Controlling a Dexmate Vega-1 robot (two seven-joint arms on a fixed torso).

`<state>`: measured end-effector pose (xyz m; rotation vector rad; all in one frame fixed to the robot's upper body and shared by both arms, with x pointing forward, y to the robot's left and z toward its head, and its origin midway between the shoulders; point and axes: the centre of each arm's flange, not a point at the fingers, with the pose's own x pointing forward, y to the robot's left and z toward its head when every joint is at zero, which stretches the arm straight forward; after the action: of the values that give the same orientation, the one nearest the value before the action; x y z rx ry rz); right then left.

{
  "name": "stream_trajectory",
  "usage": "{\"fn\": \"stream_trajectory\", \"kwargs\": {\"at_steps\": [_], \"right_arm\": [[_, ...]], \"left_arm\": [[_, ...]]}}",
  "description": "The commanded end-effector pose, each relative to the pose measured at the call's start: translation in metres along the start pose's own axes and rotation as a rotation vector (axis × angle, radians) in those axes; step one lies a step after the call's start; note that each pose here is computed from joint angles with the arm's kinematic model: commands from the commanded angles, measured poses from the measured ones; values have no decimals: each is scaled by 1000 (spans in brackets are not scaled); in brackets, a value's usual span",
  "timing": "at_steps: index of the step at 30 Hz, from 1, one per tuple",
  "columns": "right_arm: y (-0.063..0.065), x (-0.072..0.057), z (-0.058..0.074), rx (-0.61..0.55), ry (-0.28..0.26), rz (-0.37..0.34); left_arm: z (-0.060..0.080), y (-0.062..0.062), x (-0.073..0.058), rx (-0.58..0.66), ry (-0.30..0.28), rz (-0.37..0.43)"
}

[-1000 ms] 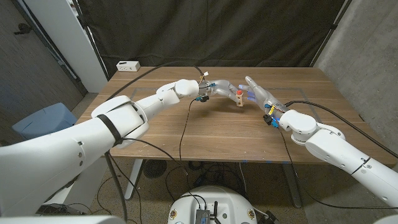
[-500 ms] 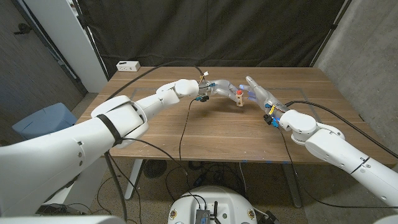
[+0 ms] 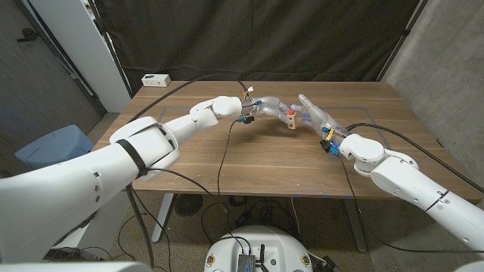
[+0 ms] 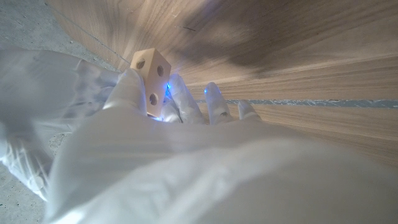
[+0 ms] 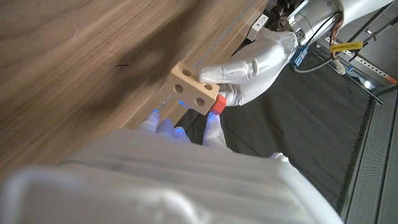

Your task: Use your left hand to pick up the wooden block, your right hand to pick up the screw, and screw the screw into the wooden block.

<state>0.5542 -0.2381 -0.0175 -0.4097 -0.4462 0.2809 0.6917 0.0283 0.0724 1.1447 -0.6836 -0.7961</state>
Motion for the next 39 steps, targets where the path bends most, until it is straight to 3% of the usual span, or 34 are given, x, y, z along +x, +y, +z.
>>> {"fn": "stream_trajectory", "kwargs": {"at_steps": [1, 39], "right_arm": [[0, 0, -1, 2, 6, 9], [5, -1, 0, -1, 15, 24]], "left_arm": [[-2, -1, 0, -4, 7, 1], [-6, 0, 1, -14, 22, 2]]}}
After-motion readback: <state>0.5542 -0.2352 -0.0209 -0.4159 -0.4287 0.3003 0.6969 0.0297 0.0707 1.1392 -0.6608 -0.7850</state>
